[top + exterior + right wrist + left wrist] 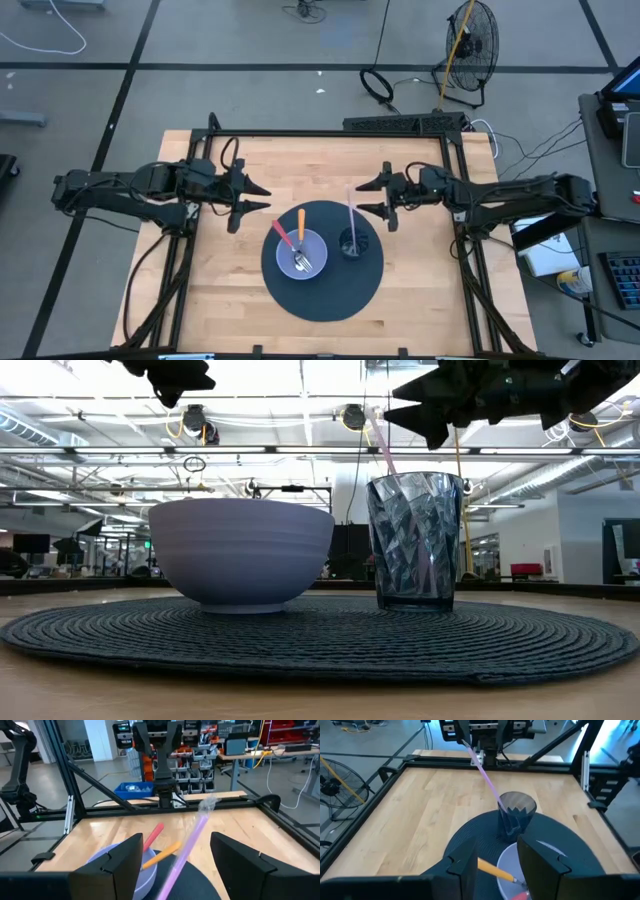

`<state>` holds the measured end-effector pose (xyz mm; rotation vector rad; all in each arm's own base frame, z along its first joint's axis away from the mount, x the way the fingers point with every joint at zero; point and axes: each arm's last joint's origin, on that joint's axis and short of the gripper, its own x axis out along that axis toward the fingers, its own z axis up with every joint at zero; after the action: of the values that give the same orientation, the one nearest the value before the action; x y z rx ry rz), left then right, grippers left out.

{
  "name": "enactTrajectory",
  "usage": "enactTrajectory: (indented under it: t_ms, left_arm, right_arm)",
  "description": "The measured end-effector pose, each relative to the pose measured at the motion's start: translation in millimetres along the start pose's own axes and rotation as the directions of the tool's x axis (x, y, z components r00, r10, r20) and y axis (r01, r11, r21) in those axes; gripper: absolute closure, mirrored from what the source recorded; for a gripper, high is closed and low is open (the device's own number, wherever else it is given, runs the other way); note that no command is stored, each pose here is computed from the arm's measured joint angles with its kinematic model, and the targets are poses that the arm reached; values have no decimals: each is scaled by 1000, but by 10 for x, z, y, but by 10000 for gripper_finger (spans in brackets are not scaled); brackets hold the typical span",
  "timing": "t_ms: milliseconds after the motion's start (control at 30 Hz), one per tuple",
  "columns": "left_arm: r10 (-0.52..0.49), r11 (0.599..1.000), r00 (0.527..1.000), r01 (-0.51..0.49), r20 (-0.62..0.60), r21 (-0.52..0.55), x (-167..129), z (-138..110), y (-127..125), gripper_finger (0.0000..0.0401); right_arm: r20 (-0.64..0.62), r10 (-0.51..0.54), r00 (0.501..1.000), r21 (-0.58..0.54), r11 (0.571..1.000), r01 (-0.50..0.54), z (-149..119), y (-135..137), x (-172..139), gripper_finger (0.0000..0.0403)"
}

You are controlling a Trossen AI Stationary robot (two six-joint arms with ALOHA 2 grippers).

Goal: Pick & Place Utensil
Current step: Return to Home Position

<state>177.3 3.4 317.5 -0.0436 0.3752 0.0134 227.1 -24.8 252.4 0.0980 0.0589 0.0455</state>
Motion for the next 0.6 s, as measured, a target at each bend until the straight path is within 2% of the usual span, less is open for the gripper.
enactTrajectory:
  t_ms: [233, 400, 600]
  left_arm:
    - [1, 1000, 1000, -1, -13, -18, -1, -13, 1, 256]
    - [34, 997, 999, -34, 1, 69, 0, -2, -15, 256]
    - [101, 979, 991, -115, 86, 168, -20, 69, -104, 256]
  right_arm:
    - [13, -62, 998, -83, 995, 63, 102, 21, -166, 175]
    - [27, -177, 984, -105, 978, 178, 187, 29, -352, 175]
    - [-43, -177, 983, -106, 979, 172, 184, 83, -569, 180]
